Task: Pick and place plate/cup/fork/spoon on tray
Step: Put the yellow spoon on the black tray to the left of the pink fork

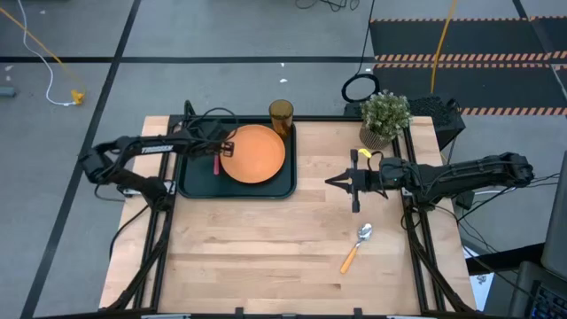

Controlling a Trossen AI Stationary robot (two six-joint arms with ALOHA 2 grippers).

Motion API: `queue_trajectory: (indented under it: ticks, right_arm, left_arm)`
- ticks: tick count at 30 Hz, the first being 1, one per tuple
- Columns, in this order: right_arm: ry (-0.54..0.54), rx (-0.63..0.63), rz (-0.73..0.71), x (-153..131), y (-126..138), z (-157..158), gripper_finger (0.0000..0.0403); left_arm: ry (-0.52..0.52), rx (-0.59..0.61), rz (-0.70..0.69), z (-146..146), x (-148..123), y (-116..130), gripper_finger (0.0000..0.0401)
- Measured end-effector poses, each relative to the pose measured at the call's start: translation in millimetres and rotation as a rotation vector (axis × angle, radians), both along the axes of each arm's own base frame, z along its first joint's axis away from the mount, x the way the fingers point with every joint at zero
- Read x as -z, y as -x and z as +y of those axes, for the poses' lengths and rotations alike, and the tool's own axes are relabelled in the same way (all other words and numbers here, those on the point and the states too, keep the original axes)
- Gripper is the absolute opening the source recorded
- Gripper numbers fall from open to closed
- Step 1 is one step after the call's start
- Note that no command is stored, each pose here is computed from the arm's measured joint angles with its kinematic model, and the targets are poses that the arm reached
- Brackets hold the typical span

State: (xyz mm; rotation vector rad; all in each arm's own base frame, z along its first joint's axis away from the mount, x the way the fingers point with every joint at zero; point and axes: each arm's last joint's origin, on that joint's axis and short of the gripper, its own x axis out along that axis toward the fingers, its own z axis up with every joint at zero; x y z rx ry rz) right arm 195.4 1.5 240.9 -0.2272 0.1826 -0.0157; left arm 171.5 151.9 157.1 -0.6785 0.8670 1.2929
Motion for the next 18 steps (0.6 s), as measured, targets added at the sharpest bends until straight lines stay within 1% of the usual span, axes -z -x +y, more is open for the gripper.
queue_trajectory:
  ticks: [2,5,8,11,13,16,18]
  right_arm:
    - [-0.063,0.015,-0.003,0,0,0,0.0000]
    - [-0.226,0.057,-0.012,0,0,0,0.0000]
    - [-0.368,0.169,-0.039,-1,0,-1,0.0000]
    - [-0.455,0.205,-0.042,1,0,6,0.0006]
    - [-0.519,0.233,-0.020,5,-1,14,0.0011]
    - [-0.577,0.270,0.026,14,-1,31,0.0015]
    - [-0.594,0.276,0.066,22,-1,44,0.0016]
  left_arm:
    - [-0.021,0.029,-0.029,-7,-9,-1,0.0040]
    - [-0.057,0.115,-0.102,-24,-26,-6,0.0040]
    - [-0.124,0.208,-0.188,-44,-45,-12,0.0040]
    - [-0.199,0.296,-0.268,-65,-61,-18,0.0040]
    - [-0.242,0.372,-0.316,-79,-69,-23,0.0040]
    - [-0.272,0.476,-0.370,-97,-76,-28,0.0040]
    - [-0.286,0.530,-0.408,-107,-81,-31,0.0040]
